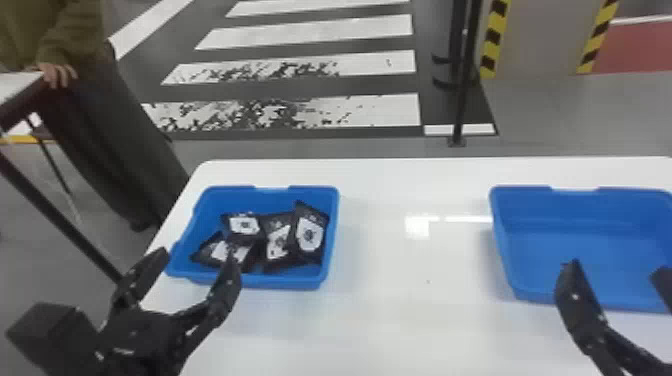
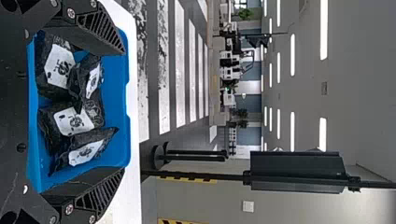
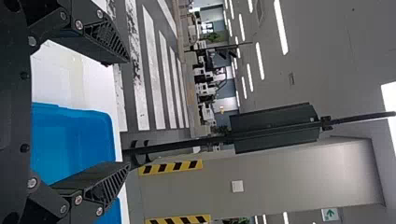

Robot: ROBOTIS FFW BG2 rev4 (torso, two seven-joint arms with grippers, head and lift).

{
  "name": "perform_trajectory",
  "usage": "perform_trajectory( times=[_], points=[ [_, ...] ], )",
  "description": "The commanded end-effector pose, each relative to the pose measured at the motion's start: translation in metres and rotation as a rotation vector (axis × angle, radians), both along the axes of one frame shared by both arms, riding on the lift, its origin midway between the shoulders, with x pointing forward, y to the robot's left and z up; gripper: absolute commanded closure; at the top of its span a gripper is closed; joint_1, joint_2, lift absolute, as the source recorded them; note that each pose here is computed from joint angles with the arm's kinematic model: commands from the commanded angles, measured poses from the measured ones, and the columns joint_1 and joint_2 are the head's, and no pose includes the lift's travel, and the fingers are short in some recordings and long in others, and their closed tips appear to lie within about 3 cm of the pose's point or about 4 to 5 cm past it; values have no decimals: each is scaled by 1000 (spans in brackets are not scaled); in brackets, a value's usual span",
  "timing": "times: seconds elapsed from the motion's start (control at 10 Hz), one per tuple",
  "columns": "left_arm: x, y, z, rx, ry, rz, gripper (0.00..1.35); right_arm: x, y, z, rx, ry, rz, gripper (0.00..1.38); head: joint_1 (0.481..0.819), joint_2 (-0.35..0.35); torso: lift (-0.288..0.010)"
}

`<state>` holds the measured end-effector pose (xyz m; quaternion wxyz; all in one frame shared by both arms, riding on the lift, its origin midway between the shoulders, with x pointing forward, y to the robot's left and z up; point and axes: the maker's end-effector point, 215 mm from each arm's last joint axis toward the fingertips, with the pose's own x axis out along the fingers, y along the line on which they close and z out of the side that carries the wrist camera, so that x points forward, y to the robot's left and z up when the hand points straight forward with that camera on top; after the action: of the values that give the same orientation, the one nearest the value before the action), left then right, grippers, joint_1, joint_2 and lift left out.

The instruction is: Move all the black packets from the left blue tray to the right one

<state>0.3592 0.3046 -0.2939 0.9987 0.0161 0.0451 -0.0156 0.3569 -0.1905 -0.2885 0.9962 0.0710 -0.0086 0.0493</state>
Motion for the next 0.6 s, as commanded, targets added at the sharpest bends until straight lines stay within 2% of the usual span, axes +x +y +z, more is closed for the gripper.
perform_trajectory(
  times=[0.0,0.5],
  points=[
    [0,0,-1,-3,4,3,159,-1,0,1,-1,0,2,246,695,183,-140],
    [2,1,-5,-2,14,3,159,-1,0,1,3,1,1,245,695,183,-140]
  ],
)
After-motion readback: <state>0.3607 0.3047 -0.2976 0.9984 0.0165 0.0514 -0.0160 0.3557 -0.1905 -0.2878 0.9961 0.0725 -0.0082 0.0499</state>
